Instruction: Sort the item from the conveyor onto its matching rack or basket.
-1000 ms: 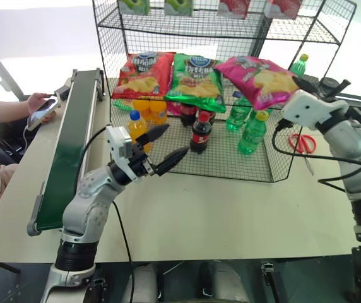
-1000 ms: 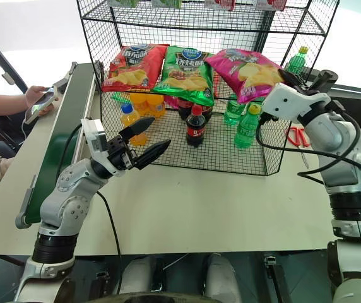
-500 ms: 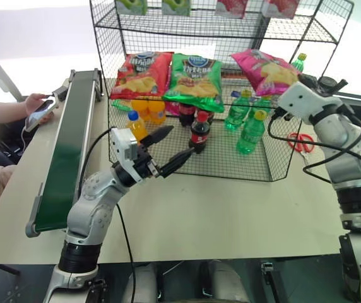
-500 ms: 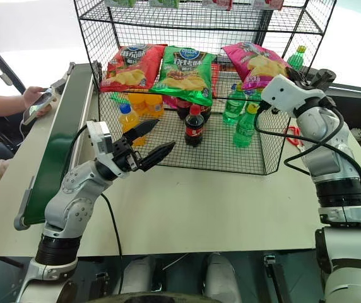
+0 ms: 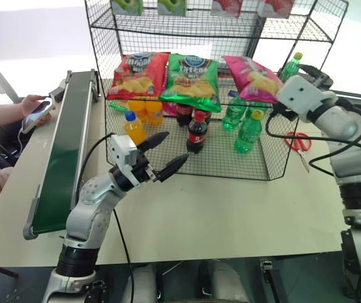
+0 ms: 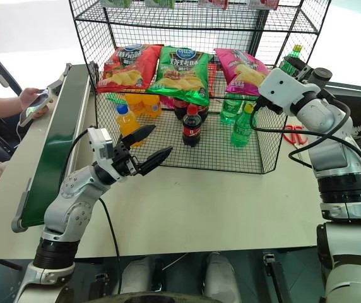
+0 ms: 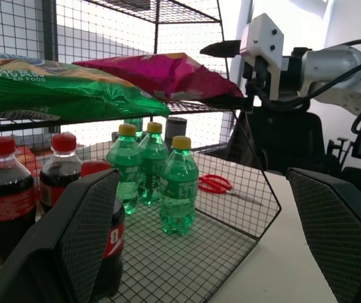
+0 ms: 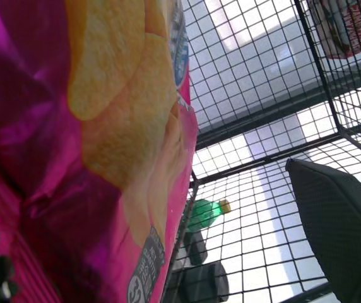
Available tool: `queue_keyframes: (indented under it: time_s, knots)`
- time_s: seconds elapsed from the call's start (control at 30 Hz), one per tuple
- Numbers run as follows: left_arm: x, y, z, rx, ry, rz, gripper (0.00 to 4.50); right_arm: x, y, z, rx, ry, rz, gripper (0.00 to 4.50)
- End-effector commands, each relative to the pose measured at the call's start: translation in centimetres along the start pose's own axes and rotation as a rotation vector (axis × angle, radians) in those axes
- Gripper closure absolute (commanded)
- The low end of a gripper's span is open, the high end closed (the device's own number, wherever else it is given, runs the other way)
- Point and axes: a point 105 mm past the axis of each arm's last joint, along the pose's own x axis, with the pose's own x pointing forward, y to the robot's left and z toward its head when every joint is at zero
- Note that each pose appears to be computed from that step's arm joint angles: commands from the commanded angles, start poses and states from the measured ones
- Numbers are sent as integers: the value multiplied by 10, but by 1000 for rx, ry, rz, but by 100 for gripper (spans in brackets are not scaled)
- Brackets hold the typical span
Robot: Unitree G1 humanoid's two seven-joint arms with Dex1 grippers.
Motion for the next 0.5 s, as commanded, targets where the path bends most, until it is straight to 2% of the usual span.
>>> queue_keyframes:
  time_s: [0.03,0.37,0.5]
  knots:
    - [3,-7,7,36,-24,-25,0,-7,-18,13,59,-62,-14,2]
    - [3,-5,8,52,-15,-25,0,-18,2,29,254,-189,128,2]
    - [3,-7,5,59,-2,-34,0,-20,3,35,298,-221,113,2]
